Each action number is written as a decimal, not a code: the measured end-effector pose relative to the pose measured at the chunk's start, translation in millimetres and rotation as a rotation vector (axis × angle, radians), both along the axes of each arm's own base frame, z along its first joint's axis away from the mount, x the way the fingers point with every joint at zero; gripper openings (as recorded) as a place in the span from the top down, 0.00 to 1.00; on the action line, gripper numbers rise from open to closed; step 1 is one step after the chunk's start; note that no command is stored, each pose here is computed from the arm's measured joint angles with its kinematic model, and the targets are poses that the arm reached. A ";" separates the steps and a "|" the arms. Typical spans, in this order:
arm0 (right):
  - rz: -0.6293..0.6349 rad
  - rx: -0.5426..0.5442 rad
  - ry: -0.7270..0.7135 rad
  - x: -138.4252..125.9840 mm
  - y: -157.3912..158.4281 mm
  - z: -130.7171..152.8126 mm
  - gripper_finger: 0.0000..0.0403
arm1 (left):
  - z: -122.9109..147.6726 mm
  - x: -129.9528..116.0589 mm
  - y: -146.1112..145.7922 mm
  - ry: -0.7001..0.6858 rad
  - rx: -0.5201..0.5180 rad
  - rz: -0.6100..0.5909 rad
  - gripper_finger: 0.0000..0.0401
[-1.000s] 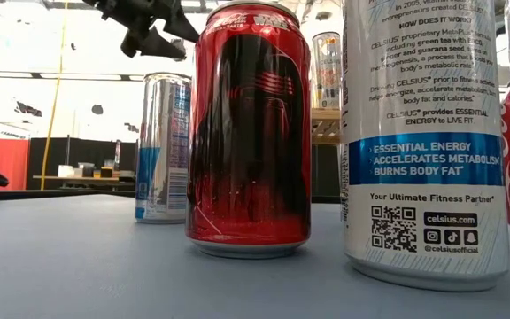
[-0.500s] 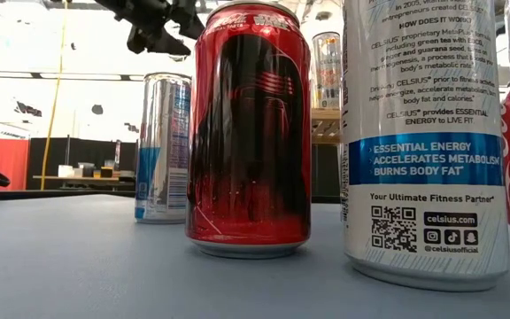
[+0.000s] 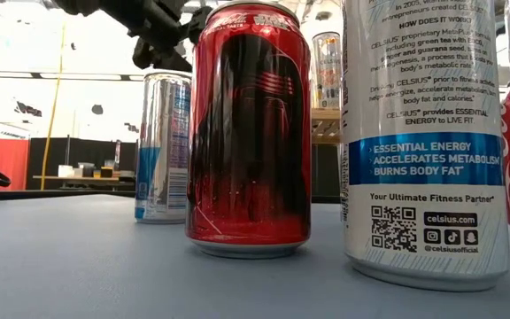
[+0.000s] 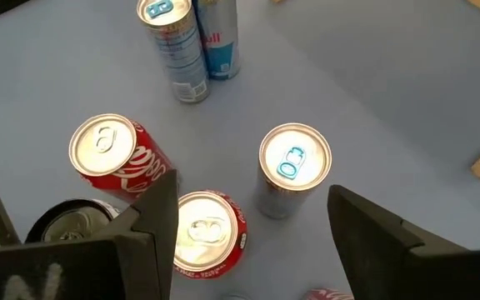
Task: Place canned beverage on shelf
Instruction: Put the left white-blue soda can on the shelf
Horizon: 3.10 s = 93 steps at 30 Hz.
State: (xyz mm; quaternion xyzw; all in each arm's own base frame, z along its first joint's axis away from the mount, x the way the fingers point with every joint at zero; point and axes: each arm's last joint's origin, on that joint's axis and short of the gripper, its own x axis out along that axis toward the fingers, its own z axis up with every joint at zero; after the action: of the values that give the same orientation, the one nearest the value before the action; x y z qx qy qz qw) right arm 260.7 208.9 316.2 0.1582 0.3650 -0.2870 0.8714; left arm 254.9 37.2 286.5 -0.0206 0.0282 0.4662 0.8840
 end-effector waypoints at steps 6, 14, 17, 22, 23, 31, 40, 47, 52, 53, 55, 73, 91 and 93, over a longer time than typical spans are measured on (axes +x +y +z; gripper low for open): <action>0.003 -0.002 0.002 -0.7 0.5 -0.1 0.39 | 4.2 6.4 -1.3 -0.032 0.048 -0.045 0.20; 0.007 -0.007 0.006 -2.0 1.3 -0.1 0.39 | 4.8 5.7 2.7 -0.016 0.065 -0.024 0.20; 0.007 -0.011 0.009 -2.2 0.9 -0.2 0.39 | 3.2 6.1 1.7 0.023 0.079 -0.041 0.20; 0.008 -0.012 0.010 -2.4 1.0 -0.2 0.39 | 10.8 10.8 -9.6 0.120 0.188 -0.246 0.20; 0.010 -0.012 0.010 -2.8 1.6 -0.2 0.39 | 15.8 13.2 -11.6 0.134 0.207 -0.310 0.20; 0.016 -0.004 0.013 -3.3 2.7 -0.3 0.39 | 73.2 31.0 -0.5 0.428 0.140 -0.583 0.20; 0.024 0.017 -0.009 -2.9 6.3 0.3 0.39 | 80.9 83.3 47.8 0.700 0.119 -0.729 0.20; 0.025 0.027 -0.006 -6.9 9.8 0.0 0.39 | 77.7 106.5 77.6 0.746 0.076 -0.828 0.20; 0.006 0.025 0.005 -9.6 8.9 -0.6 0.39 | 59.0 113.4 90.0 0.809 0.014 -0.832 0.20; 0.006 0.022 0.008 -9.9 8.7 -0.7 0.39 | 56.8 113.9 90.7 0.834 0.015 -0.812 0.20; 0.005 0.017 0.013 -10.3 8.3 -0.8 0.39 | 50.4 116.6 91.8 0.878 0.015 -0.793 0.20; -0.008 0.004 0.027 -11.6 6.0 -1.4 0.39 | 31.1 115.8 93.4 0.982 -0.090 -0.807 0.39; -0.026 0.011 -0.014 -10.6 7.5 -0.5 0.39 | 82.5 73.9 85.8 0.735 -0.199 -0.866 0.41; -0.029 -0.001 -0.027 -10.4 7.2 -0.2 0.39 | 93.6 66.9 83.1 0.669 -0.200 -0.901 0.41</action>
State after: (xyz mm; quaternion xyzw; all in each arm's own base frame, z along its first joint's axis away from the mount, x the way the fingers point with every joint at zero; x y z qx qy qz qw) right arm 250.3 216.1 316.0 0.1668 0.3509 -0.2976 0.8721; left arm 321.7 120.3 380.1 0.0588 0.3566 0.0196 0.9322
